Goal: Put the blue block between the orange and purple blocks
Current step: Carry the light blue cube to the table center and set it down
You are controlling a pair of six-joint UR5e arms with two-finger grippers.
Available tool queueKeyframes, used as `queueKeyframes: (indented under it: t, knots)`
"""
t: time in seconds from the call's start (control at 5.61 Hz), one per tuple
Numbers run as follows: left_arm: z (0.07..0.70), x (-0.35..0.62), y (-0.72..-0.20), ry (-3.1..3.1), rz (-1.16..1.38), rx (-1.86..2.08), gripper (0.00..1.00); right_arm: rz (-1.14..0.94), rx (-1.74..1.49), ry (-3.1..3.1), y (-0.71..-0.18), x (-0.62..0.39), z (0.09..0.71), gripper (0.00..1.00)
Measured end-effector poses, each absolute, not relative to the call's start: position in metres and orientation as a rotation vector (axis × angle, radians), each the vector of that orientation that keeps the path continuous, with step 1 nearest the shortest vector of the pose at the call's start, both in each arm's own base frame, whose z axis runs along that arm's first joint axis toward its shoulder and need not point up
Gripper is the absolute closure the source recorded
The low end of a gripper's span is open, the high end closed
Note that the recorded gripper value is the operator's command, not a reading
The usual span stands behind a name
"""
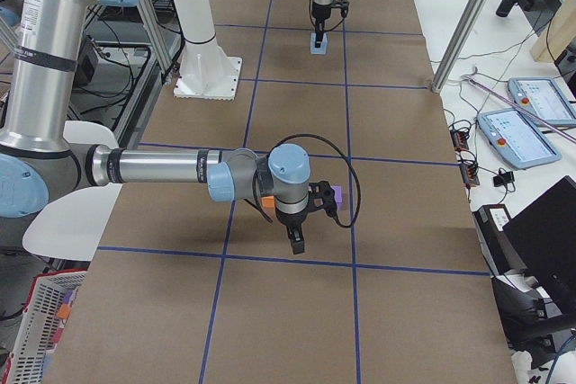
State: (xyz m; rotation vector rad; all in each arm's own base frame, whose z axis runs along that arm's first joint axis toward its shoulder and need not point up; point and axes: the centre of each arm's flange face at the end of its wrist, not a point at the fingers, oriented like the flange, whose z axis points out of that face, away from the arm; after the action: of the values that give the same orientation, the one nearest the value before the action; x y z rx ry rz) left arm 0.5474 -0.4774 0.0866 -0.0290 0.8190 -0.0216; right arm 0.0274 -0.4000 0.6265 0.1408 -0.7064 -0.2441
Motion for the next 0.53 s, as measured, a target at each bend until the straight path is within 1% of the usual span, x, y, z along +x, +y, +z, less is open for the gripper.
queueKeyframes:
  t: [0.18, 0.36, 0.53]
  knots:
    - [0.057, 0.591, -0.476, 0.827, -0.025, -0.027, 1.0, -0.244, 0.141, -0.707, -0.4, 0.027, 0.626, 0.0]
    - [0.06, 0.612, -0.482, 0.826, -0.027, -0.018, 1.0, -0.245, 0.142, -0.707, -0.4, 0.027, 0.626, 0.0]
    - [0.081, 0.627, -0.495, 0.81, -0.024, 0.001, 0.77, -0.245, 0.142, -0.707, -0.4, 0.027, 0.626, 0.0]
